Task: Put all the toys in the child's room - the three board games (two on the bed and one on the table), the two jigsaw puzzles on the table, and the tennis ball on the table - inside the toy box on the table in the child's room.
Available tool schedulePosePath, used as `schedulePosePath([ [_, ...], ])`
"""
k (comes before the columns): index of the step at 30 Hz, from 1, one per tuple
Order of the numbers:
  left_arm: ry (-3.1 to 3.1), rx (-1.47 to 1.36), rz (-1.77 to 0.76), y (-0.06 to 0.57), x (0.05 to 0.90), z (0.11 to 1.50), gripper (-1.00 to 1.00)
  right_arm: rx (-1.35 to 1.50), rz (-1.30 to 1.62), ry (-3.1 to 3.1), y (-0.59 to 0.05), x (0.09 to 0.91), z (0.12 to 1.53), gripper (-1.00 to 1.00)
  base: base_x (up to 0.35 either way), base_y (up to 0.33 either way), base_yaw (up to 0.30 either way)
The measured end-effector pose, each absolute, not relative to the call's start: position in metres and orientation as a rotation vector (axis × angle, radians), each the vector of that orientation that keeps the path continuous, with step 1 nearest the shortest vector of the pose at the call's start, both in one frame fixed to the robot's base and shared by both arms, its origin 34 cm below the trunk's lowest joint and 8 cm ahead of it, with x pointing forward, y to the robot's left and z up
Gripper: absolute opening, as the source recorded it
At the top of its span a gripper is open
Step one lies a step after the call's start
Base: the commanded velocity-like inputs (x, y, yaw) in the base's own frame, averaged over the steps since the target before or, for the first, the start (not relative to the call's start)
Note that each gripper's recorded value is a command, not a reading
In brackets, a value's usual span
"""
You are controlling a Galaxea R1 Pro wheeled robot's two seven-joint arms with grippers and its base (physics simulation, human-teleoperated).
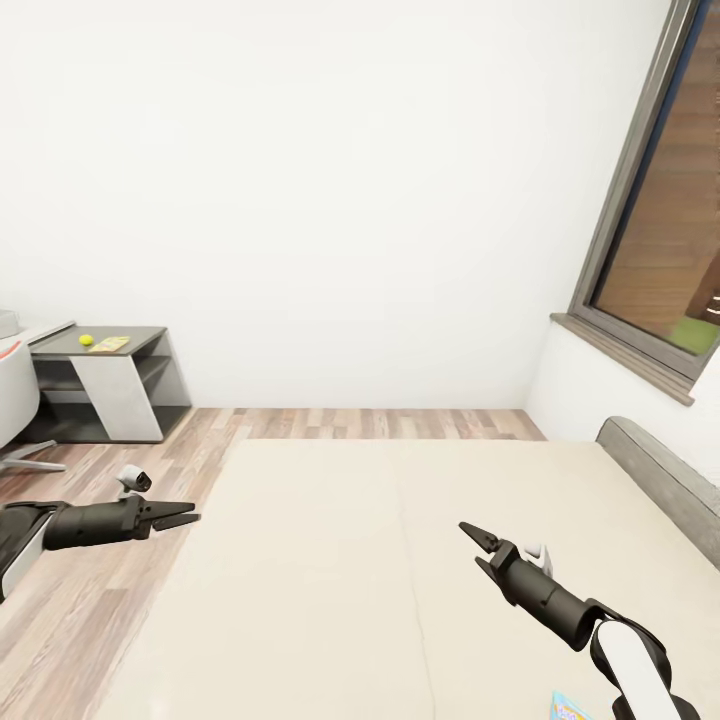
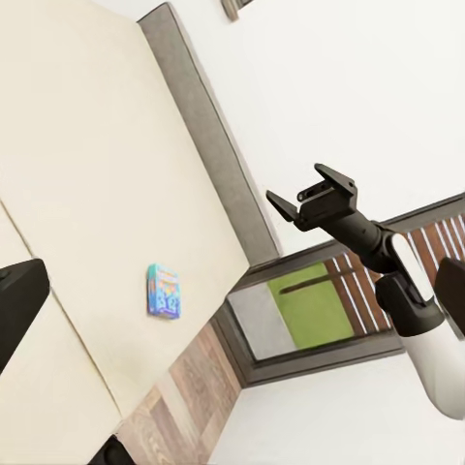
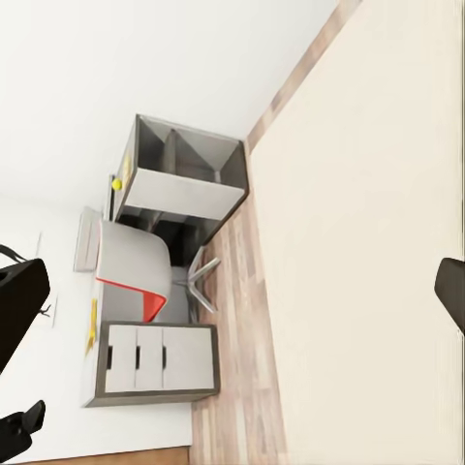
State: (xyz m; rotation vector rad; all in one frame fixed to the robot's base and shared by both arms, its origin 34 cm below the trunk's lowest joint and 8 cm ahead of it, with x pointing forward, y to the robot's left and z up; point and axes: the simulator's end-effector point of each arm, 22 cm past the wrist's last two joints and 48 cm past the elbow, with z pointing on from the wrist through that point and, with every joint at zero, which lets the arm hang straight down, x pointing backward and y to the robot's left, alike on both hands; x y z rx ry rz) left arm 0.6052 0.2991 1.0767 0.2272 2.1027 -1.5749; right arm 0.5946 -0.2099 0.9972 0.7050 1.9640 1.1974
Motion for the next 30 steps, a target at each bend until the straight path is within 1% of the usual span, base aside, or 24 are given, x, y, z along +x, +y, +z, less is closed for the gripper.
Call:
schedulePosePath([
  [30,2.102,0.227,-1.576,0.2992,0.6051,1.077,1.0,0.706,1.196,1.963,-0.211,0.5947,0.9972,1.0,0.0,-0.183,0.0],
])
